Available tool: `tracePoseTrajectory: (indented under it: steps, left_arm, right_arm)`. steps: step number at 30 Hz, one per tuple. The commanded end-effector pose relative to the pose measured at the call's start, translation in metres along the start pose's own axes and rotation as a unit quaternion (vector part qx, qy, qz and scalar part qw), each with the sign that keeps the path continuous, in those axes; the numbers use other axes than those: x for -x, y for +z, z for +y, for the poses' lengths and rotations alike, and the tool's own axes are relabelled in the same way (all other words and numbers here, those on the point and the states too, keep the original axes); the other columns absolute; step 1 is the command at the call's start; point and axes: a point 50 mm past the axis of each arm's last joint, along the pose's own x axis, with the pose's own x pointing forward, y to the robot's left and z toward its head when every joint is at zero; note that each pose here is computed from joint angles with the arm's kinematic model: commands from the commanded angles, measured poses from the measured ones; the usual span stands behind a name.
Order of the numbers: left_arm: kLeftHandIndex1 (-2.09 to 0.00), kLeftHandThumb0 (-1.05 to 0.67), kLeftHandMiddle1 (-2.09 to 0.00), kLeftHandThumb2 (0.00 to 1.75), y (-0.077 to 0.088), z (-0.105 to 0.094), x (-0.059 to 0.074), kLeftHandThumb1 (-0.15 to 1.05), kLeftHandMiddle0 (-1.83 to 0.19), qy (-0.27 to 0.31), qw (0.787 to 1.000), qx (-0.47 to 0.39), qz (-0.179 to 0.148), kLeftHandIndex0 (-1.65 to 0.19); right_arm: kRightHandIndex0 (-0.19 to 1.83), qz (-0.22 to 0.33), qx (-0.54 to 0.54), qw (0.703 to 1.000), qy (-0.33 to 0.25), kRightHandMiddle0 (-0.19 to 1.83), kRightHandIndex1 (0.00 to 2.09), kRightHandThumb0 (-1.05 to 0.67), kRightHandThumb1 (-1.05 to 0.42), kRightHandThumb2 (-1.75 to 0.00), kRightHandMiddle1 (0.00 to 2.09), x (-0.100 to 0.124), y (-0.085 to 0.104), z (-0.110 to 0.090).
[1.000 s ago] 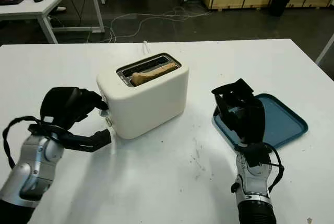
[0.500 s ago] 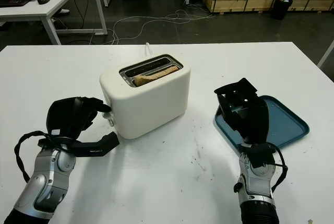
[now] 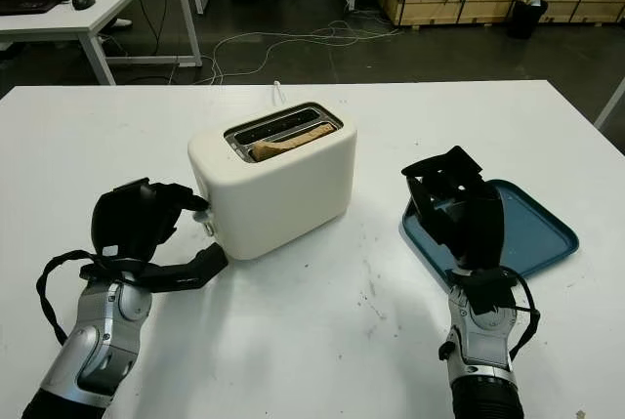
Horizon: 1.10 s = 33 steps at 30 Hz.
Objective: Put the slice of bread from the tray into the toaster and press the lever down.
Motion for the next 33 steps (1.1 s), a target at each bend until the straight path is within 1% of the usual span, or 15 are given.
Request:
tracePoseTrajectory:
  steps: [1, 3, 5, 7, 8, 10, 11, 13, 15, 18, 20, 23, 25, 29, 33]
  left_arm:
    - [-0.03, 0.18, -0.93, 0.28, 0.005, -0.084, 0.039, 0.92, -0.77, -0.258, 0.966, 0.012, 0.018, -1.06]
    - [-0.04, 0.17, -0.99, 0.25, 0.006, -0.084, 0.036, 0.92, -0.79, -0.254, 0.967, 0.005, 0.014, -1.10]
    - [-0.03, 0.18, -0.98, 0.26, 0.007, -0.086, 0.036, 0.92, -0.74, -0.271, 0.962, 0.014, 0.020, -1.07]
    - [-0.01, 0.18, -0.82, 0.33, 0.009, -0.087, 0.037, 0.92, -0.72, -0.285, 0.958, 0.021, 0.020, -1.04]
    - [0.00, 0.17, -0.73, 0.34, 0.010, -0.087, 0.037, 0.92, -0.76, -0.284, 0.959, 0.020, 0.016, -1.03]
    - [-0.02, 0.16, -0.67, 0.32, 0.011, -0.083, 0.036, 0.92, -0.87, -0.269, 0.963, 0.017, 0.004, -1.06]
    - [-0.03, 0.16, -0.71, 0.31, 0.013, -0.077, 0.034, 0.92, -0.90, -0.258, 0.966, 0.023, -0.003, -1.09]
    - [-0.03, 0.16, -0.94, 0.34, 0.015, -0.064, 0.027, 0.92, -0.86, -0.238, 0.970, 0.045, -0.010, -1.10]
    - [-0.02, 0.15, -0.98, 0.36, 0.018, -0.050, 0.020, 0.92, -0.83, -0.226, 0.973, 0.051, -0.017, -1.07]
    - [-0.02, 0.14, -1.11, 0.33, 0.022, -0.027, 0.011, 0.92, -0.89, -0.185, 0.980, 0.053, -0.044, -1.09]
    - [-0.03, 0.14, -1.28, 0.35, 0.023, -0.013, 0.008, 0.92, -0.89, -0.156, 0.984, 0.057, -0.059, -1.11]
    - [-0.03, 0.14, -1.65, 0.43, 0.024, 0.002, 0.006, 0.92, -0.85, -0.129, 0.987, 0.067, -0.064, -1.12]
    - [-0.03, 0.13, -1.72, 0.42, 0.024, 0.011, 0.006, 0.92, -0.87, -0.112, 0.989, 0.072, -0.066, -1.12]
    - [-0.04, 0.13, -1.74, 0.37, 0.024, 0.026, 0.005, 0.92, -0.95, -0.076, 0.992, 0.071, -0.072, -1.13]
    - [-0.04, 0.12, -1.75, 0.34, 0.022, 0.043, 0.004, 0.92, -0.96, -0.037, 0.995, 0.064, -0.063, -1.14]
  right_arm:
    - [0.95, -0.010, -0.001, 1.000, 0.008, 0.63, 1.75, -0.37, -0.92, -0.30, 1.75, -0.002, 0.003, 0.000]
    - [0.95, -0.007, -0.004, 1.000, 0.008, 0.63, 1.75, -0.37, -0.92, -0.30, 1.75, -0.002, 0.002, 0.001]
    - [0.94, -0.003, -0.005, 1.000, 0.008, 0.62, 1.75, -0.38, -0.92, -0.30, 1.75, -0.002, 0.002, 0.002]
    - [0.94, -0.002, -0.004, 1.000, 0.010, 0.62, 1.75, -0.38, -0.92, -0.30, 1.75, -0.002, 0.002, 0.002]
    - [0.94, -0.003, -0.004, 1.000, 0.011, 0.62, 1.75, -0.38, -0.92, -0.30, 1.75, -0.002, 0.002, 0.002]
    - [0.94, -0.003, -0.002, 1.000, 0.012, 0.62, 1.75, -0.38, -0.92, -0.30, 1.75, -0.002, 0.002, 0.002]
    - [0.94, -0.004, -0.002, 1.000, 0.013, 0.62, 1.75, -0.38, -0.92, -0.30, 1.75, -0.003, 0.002, 0.002]
    - [0.94, -0.005, -0.008, 1.000, 0.013, 0.62, 1.75, -0.37, -0.92, -0.30, 1.75, -0.003, 0.002, 0.002]
    - [0.94, -0.005, -0.016, 1.000, 0.013, 0.62, 1.75, -0.37, -0.92, -0.29, 1.75, -0.003, 0.002, 0.002]
    - [0.94, -0.006, -0.012, 1.000, 0.014, 0.61, 1.75, -0.37, -0.92, -0.29, 1.75, -0.004, 0.002, 0.003]
    - [0.95, -0.006, -0.011, 1.000, 0.015, 0.62, 1.75, -0.37, -0.92, -0.30, 1.75, -0.004, 0.002, 0.003]
    - [0.96, -0.005, -0.007, 1.000, 0.015, 0.63, 1.75, -0.37, -0.92, -0.29, 1.75, -0.004, 0.003, 0.004]
    - [0.96, -0.005, -0.005, 1.000, 0.016, 0.64, 1.75, -0.37, -0.92, -0.29, 1.75, -0.004, 0.003, 0.005]
    - [0.96, -0.004, -0.004, 1.000, 0.018, 0.63, 1.75, -0.36, -0.92, -0.29, 1.75, -0.002, 0.001, 0.005]
    - [0.95, -0.002, -0.006, 1.000, 0.019, 0.62, 1.75, -0.35, -0.92, -0.29, 1.75, -0.002, 0.001, 0.005]
